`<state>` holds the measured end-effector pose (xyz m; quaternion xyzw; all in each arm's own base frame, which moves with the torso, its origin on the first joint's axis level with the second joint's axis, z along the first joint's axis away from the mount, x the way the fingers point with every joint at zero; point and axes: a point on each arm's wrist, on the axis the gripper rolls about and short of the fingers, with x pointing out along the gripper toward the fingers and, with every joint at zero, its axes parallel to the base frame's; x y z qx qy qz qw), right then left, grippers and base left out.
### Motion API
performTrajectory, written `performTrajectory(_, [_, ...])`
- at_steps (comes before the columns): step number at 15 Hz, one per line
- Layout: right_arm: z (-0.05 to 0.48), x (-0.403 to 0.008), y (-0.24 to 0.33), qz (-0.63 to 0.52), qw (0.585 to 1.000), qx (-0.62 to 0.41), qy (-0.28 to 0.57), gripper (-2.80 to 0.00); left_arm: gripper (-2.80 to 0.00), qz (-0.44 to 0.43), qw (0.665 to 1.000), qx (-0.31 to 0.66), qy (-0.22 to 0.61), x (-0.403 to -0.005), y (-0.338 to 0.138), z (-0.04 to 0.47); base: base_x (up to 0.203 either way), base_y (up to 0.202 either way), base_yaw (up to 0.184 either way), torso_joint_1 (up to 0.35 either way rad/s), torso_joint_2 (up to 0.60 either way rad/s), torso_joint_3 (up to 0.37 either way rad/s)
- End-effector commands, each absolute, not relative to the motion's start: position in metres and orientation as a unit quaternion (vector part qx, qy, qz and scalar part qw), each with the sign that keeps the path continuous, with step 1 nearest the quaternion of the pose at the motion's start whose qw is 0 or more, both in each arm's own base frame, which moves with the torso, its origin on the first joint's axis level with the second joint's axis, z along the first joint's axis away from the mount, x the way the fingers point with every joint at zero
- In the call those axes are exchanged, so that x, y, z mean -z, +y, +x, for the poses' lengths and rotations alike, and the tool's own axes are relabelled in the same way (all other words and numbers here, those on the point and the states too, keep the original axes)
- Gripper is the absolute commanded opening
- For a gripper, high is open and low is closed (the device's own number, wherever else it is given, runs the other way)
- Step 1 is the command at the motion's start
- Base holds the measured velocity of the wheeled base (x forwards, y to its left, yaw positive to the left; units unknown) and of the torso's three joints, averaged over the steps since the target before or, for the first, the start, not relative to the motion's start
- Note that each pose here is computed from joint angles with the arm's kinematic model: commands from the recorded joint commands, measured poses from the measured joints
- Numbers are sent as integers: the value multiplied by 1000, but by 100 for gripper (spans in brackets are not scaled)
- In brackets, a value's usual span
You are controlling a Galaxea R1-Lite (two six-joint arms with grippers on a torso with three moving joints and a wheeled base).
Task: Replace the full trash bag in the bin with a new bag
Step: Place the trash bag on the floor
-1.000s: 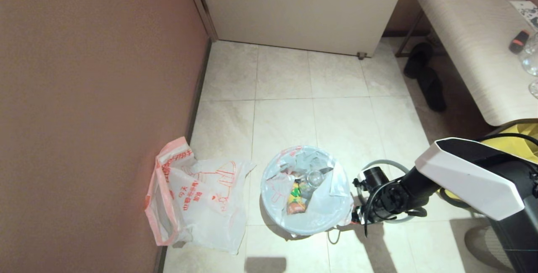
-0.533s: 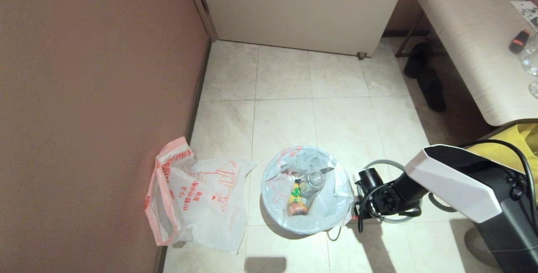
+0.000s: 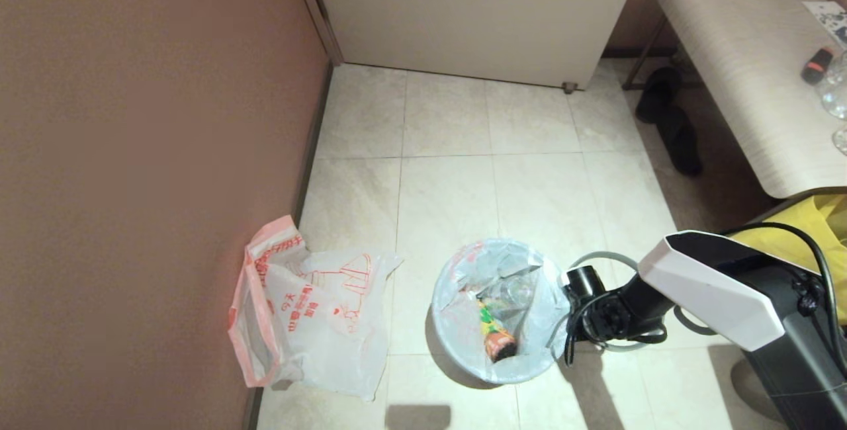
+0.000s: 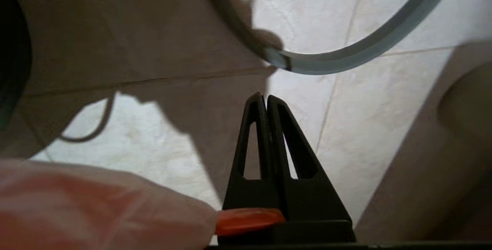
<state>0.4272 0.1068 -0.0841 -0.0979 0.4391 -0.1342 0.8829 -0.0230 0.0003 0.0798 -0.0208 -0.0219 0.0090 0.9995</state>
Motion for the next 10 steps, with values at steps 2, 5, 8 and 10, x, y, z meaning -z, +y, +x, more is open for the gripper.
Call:
performTrajectory(2, [422, 70, 108, -92, 888, 161, 421, -280, -280, -21, 1000, -9, -22, -80, 0, -23, 0, 0, 0, 0, 0, 0])
performTrajectory(5, [406, -8, 113, -66, 914, 162, 366, -280, -280, -21, 1000, -9, -22, -80, 0, -23, 0, 0, 0, 0, 0, 0])
performTrajectory(8, [364, -75, 129, -56, 930, 132, 338, -280, -280, -21, 1000, -9, -22, -80, 0, -23, 0, 0, 0, 0, 0, 0])
performTrajectory(10, [335, -112, 136, -52, 938, 115, 322, -280, -280, -22, 999, -9, -22, -80, 0, -23, 0, 0, 0, 0, 0, 0])
